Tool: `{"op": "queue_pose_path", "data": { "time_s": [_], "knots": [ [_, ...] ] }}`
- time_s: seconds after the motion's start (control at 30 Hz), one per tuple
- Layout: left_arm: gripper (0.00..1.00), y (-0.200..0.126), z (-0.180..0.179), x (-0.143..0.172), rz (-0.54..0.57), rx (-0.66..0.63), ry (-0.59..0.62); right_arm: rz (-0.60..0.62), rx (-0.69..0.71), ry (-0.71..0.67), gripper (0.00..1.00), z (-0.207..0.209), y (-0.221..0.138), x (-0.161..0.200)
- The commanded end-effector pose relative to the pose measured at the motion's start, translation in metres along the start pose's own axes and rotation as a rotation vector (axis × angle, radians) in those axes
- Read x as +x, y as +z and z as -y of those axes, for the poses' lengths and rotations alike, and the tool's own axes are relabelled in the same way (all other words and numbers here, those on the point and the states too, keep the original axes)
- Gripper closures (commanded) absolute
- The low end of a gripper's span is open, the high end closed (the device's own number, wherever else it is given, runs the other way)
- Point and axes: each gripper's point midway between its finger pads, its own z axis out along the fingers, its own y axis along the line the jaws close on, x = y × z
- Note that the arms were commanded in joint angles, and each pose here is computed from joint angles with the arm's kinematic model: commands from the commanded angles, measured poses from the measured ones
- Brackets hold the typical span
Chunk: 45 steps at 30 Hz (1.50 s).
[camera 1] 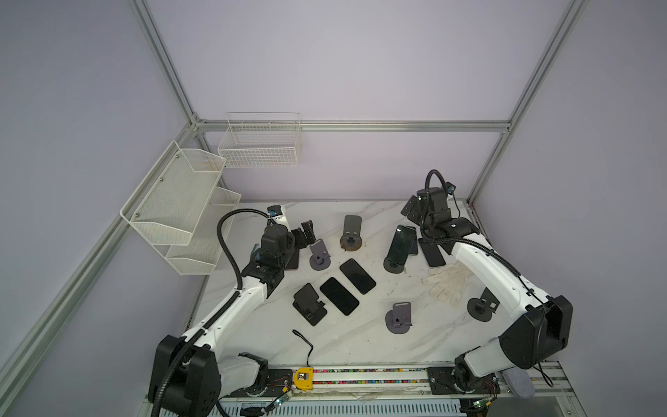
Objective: Remove the phone from the phone stand
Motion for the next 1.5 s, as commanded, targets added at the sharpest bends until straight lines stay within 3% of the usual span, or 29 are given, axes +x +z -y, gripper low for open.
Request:
{"op": "queue_pose_path", "data": {
  "time_s": [0.0,0.17,0.27,0.4,0.57,0.73,0.9,1.13,1.47],
  "knots": [
    [0.00,-0.019,-0.002,-0.012,0.076,-0.016,-0.038,0.020,0.108,-0.012,0.03,0.009,-0.002,0.007],
    [0.00,-0.028,0.008,-0.001,-0.046,0.012,-0.028,-0.075,0.068,-0.071,0.03,0.001,0.016,0.036],
    [0.00,-0.039,0.005,-0.004,-0.091,-0.024,0.008,-0.111,0.112,-0.122,0.03,0.007,0.022,0.045],
    [0.00,-0.065,-0.005,-0.018,-0.055,-0.065,0.079,-0.156,0.073,-0.172,0.03,0.000,0.027,0.056],
    [0.01,-0.083,-0.016,-0.021,-0.036,-0.098,0.157,-0.177,0.126,-0.203,0.03,0.009,0.036,0.064],
    [0.00,-0.078,-0.018,-0.008,-0.105,-0.105,0.228,-0.211,0.137,-0.249,0.03,0.010,0.043,0.071],
    [0.00,-0.070,0.007,-0.002,-0.145,0.026,0.251,-0.227,0.139,-0.241,0.03,0.016,0.052,0.069],
    [0.01,-0.062,-0.010,0.004,-0.218,-0.070,0.269,-0.245,0.151,-0.237,0.03,0.020,0.061,0.076],
    [0.00,-0.055,0.000,0.013,-0.236,0.001,0.241,-0.264,0.183,-0.200,0.05,0.031,0.064,0.090]
  ]
}}
